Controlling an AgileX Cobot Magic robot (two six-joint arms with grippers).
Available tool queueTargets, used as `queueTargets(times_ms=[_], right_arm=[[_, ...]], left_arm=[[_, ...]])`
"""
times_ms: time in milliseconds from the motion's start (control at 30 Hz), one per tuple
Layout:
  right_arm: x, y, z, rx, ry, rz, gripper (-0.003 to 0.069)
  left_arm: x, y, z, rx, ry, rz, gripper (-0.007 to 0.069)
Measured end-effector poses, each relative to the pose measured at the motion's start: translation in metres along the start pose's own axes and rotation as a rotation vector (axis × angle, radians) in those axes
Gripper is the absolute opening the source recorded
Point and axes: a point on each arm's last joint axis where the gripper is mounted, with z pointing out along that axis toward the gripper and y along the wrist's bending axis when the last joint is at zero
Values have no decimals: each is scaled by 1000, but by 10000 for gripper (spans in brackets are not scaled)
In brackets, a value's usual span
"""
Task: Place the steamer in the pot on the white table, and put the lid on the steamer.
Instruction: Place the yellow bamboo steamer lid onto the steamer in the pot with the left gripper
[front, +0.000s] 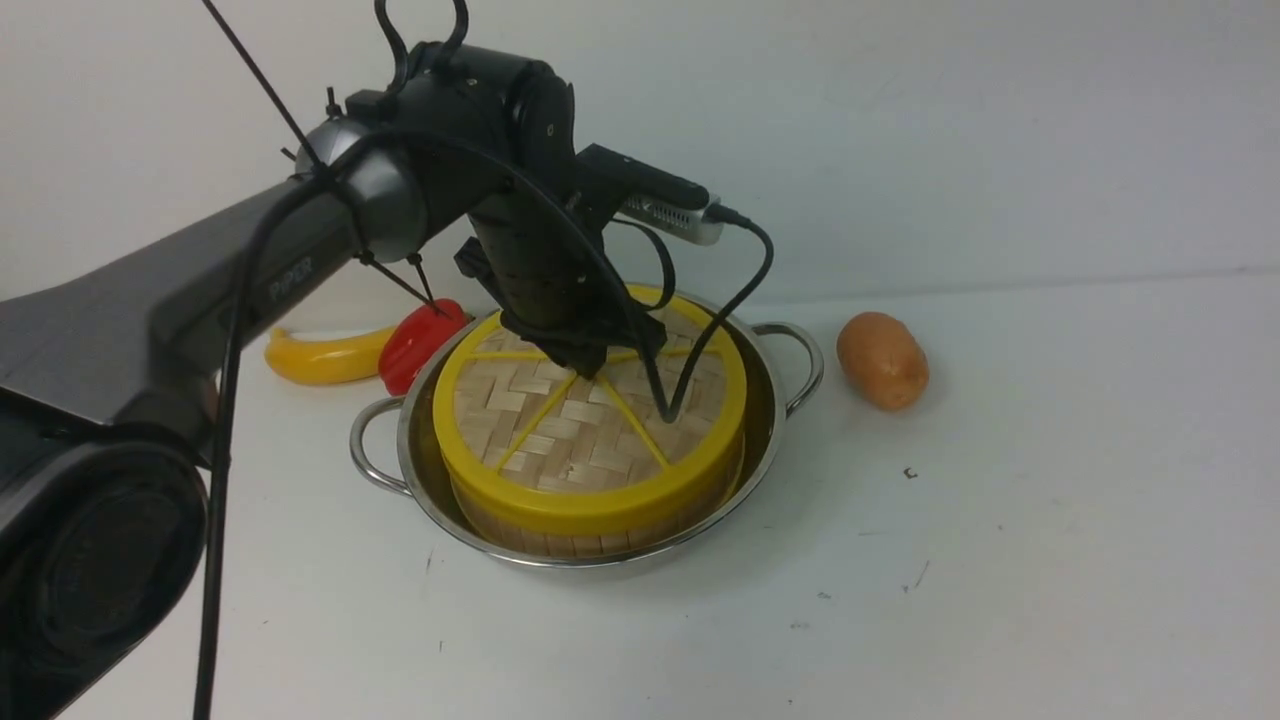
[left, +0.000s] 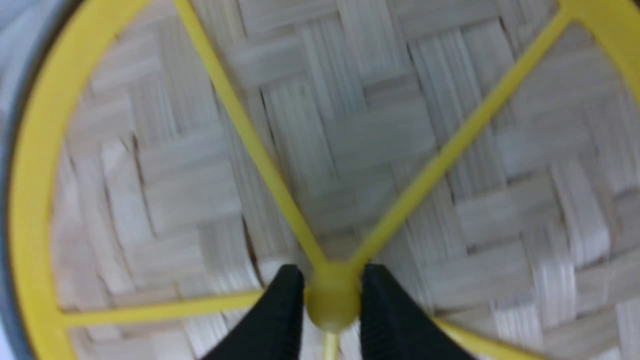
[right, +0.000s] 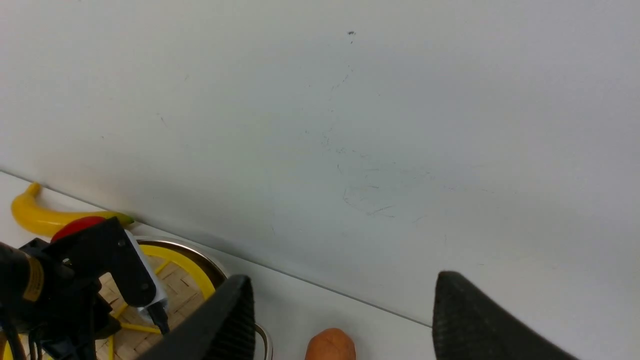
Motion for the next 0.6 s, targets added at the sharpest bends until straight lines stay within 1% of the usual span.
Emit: queueTargets(times_ms=[33,67,167,200,267,300,333,367,400,433,467,500,533,567,600], right_arm=[[0,0,-1,0,-1,0,468],[0,-1,-6,1,-10,1,468],[-1,-2,-24,2,-42,3,468],[1,-3,-36,3,-56,4,467],[9,-4,-52,4,-67,4,451],[13,-4,-58,6,-65,4,436],[25,-5,-71,9,-56,1,403],[32,-5,-76,12,-49,-1,382],[47,-6,-87,14,-32,-5,333],[57,-6,-93,16,-22,-7,293],[77,-6,-104,20,0,-11,242],[100,-6,-113,22,25,-15,176],[100,-6,-113,22,25,-15,176],[129,-5,-122,23,40,-20,101],[150,-4,-127,21,25,-23,55]], left_arm=[[-1,0,-1,-3,-5,1,190],[-2,1,-8,-10,-22,3,251],[-3,4,-30,-31,-44,9,362],[-2,5,-45,-42,-57,12,402],[0,7,-70,-61,-86,13,418],[1,8,-85,-71,-107,11,410],[4,9,-112,-84,-149,5,372],[7,10,-127,-89,-172,1,330],[14,10,-164,-103,-240,-4,248],[18,10,-180,-108,-271,-6,198],[27,10,-207,-117,-324,-10,102],[46,9,-239,-128,-383,-11,50],[46,9,-239,-128,-383,-11,41],[66,7,-273,-139,-454,-13,4],[80,6,-288,-144,-485,-13,-9]])
